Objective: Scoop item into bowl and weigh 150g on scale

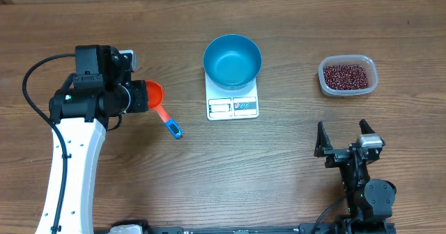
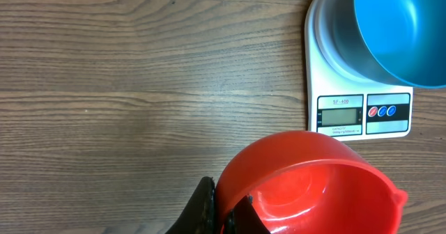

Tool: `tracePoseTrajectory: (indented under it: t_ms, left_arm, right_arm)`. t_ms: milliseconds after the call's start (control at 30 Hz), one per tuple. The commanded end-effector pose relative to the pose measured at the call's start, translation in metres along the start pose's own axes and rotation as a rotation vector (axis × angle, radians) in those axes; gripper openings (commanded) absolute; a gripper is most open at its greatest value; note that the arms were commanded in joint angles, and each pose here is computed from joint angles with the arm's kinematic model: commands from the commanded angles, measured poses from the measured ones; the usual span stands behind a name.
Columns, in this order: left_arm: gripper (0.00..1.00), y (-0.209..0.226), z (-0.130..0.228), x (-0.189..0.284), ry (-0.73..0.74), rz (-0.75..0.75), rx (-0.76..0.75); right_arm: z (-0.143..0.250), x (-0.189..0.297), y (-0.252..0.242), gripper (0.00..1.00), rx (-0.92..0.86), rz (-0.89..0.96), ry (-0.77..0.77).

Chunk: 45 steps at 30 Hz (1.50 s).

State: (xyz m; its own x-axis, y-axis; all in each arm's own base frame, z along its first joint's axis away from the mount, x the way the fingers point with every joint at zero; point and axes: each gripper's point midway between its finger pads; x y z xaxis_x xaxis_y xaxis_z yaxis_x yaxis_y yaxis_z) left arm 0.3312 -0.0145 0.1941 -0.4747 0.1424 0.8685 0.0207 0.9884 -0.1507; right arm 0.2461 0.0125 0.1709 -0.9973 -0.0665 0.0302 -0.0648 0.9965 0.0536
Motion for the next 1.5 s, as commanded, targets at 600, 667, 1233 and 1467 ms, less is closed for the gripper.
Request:
tracePoseTrajectory:
  t_ms: [600, 667, 1233, 1467]
  left_arm:
    - [0.04, -0.0040, 0.0010, 0.0061, -0.010, 0.016, 0.004]
    - [0.04, -0.0040, 0.0010, 0.0061, -0.010, 0.016, 0.004]
    - [0.04, -0.0040, 0.0008, 0.0061, -0.011, 0.016, 0.004]
    - [0.04, -0.0040, 0.0010, 0.0059, -0.011, 0.017, 0.030]
  right_arm:
    - [0.0012, -0.0001, -0.0018, 1.00, 0.005, 0.011, -0.006]
    - [0.0012, -0.0001, -0.0018, 1.00, 0.005, 0.011, -0.006]
    - [0.0012, -0.0001, -0.0018, 1.00, 0.005, 0.011, -0.006]
    - [0.0012, -0.0001, -0.0018, 1.00, 0.005, 0.011, -0.006]
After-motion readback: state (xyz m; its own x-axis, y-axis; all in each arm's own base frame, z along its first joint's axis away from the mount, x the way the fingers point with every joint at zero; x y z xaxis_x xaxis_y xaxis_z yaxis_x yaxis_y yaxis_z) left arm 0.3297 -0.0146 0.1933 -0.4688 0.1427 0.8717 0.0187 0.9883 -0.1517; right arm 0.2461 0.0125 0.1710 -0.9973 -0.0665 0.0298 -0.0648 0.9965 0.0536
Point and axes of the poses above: each gripper's point midway between its finger pads, its own x axis back along the fingers, its own y axis along the line the jaws close on, z = x × y, and after that the axes turned 2 degrees about -x, right-handed
